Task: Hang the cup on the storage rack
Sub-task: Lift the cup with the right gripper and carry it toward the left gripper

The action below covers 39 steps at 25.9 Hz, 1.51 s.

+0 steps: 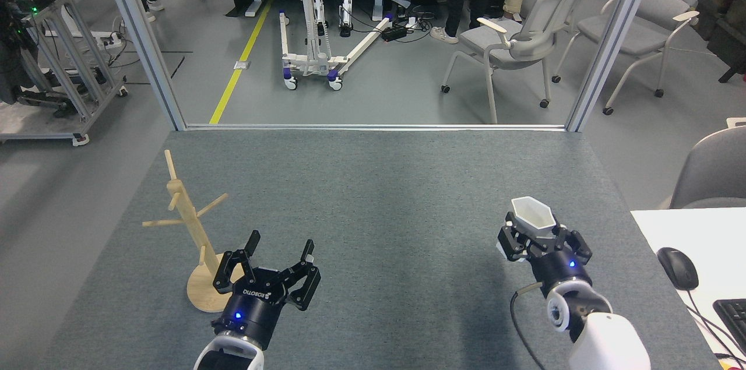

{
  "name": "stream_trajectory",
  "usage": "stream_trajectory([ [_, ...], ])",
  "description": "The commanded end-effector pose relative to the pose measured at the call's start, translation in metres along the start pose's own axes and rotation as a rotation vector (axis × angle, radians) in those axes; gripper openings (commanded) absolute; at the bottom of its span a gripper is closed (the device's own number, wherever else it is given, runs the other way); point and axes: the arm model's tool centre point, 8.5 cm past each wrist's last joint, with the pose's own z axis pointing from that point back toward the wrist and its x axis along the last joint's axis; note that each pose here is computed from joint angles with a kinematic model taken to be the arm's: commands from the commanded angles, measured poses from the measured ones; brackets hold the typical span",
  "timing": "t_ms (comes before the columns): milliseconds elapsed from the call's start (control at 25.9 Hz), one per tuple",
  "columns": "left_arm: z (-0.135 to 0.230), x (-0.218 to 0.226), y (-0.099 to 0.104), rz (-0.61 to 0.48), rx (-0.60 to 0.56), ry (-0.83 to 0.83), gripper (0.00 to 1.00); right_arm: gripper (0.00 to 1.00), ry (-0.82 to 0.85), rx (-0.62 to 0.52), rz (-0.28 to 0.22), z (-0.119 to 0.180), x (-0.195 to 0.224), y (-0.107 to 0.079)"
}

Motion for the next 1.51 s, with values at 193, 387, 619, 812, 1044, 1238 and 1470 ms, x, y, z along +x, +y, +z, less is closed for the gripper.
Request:
stream_trajectory([
  [193, 0.000, 0.007, 0.000, 0.003, 0.001, -0.019, 1.00, 0.04, -0.145, -0.040, -0.001, -0.015, 0.036, -0.095],
  [387, -0.003, 0.020, -0.002, 0.005, -0.042, -0.080, 1.00, 0.03, -0.134, -0.084, 0.044, -0.019, 0.097, -0.136],
  [619, -0.002, 0.034, -0.008, 0.004, -0.125, -0.129, 1.00, 0.03, -0.154, -0.114, 0.108, -0.017, 0.172, -0.169],
  [812, -0.002, 0.046, -0.006, 0.008, -0.120, -0.196, 1.00, 0.03, -0.213, -0.118, 0.154, -0.002, 0.218, -0.174],
  [1044, -0.007, 0.071, 0.000, 0.004, -0.107, -0.328, 1.00, 0.03, -0.235, -0.105, 0.173, 0.012, 0.258, -0.161],
  [1238, -0.018, 0.086, 0.007, 0.011, -0.087, -0.340, 1.00, 0.03, -0.180, -0.054, 0.194, 0.026, 0.283, -0.138],
  [1470, -0.034, 0.081, 0.017, 0.039, -0.058, -0.192, 0.99, 0.04, -0.142, -0.048, 0.170, 0.037, 0.295, -0.121],
])
